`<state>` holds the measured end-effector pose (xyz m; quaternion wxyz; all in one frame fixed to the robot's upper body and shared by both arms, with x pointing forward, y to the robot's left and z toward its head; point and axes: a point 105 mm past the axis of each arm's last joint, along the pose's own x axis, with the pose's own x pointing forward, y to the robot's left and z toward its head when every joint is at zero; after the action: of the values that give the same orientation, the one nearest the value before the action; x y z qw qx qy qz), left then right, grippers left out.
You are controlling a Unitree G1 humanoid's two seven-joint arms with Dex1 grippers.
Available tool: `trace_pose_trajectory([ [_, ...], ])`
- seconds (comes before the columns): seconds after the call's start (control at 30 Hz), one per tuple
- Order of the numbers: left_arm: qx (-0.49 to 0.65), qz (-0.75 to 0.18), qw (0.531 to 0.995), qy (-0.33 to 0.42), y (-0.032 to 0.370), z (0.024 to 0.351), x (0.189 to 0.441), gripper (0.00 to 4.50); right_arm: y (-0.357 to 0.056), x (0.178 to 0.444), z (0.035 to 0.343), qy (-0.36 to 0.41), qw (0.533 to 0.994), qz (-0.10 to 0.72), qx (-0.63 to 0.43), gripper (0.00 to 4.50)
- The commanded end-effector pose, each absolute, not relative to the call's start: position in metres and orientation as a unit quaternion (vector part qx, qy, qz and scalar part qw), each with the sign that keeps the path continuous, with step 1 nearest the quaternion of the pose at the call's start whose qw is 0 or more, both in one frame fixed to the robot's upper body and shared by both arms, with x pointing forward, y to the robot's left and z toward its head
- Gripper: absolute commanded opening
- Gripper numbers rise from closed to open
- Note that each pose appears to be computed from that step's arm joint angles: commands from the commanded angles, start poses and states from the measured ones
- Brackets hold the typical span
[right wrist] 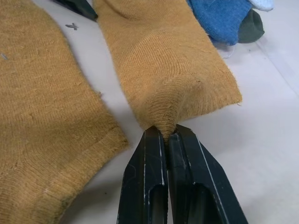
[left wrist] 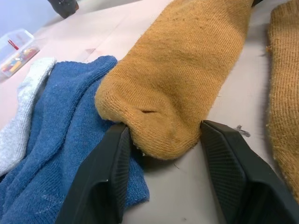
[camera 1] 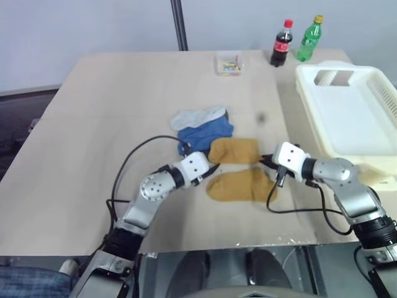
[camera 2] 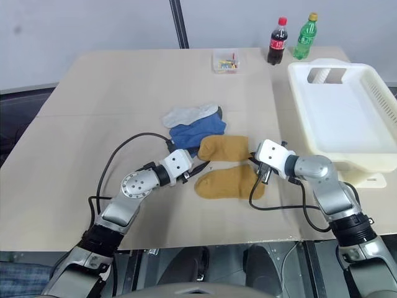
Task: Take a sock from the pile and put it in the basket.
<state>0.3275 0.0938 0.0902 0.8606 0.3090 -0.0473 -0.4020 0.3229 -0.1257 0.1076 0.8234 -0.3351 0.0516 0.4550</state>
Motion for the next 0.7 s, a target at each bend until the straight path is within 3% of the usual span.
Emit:
trace_pose_trajectory([
  [0.03, 0.318, -0.403, 0.856, -0.063, 0.092, 0.095, 0.327, 0.78, -0.123, 0.321, 0.12, 0.027, 0.826, 0.45, -0.337, 0.0],
  [0.1, 0.319, -0.399, 0.857, -0.061, 0.095, 0.094, 0.328, 0.03, -0.124, 0.322, 0.12, 0.027, 0.827, 0.449, -0.338, 0.0],
  [0.27, 0.299, -0.392, 0.868, -0.062, 0.098, 0.098, 0.326, 0.03, -0.123, 0.32, 0.119, 0.028, 0.827, 0.449, -0.336, 0.0],
  [0.4, 0.13, -0.423, 0.895, -0.06, 0.092, 0.118, 0.298, 0.03, -0.125, 0.315, 0.125, 0.023, 0.827, 0.451, -0.334, 0.0],
  [0.7, 0.016, -0.436, 0.9, -0.009, 0.108, 0.148, 0.249, 0.03, -0.135, 0.267, 0.187, 0.016, 0.826, 0.481, -0.293, 0.0],
])
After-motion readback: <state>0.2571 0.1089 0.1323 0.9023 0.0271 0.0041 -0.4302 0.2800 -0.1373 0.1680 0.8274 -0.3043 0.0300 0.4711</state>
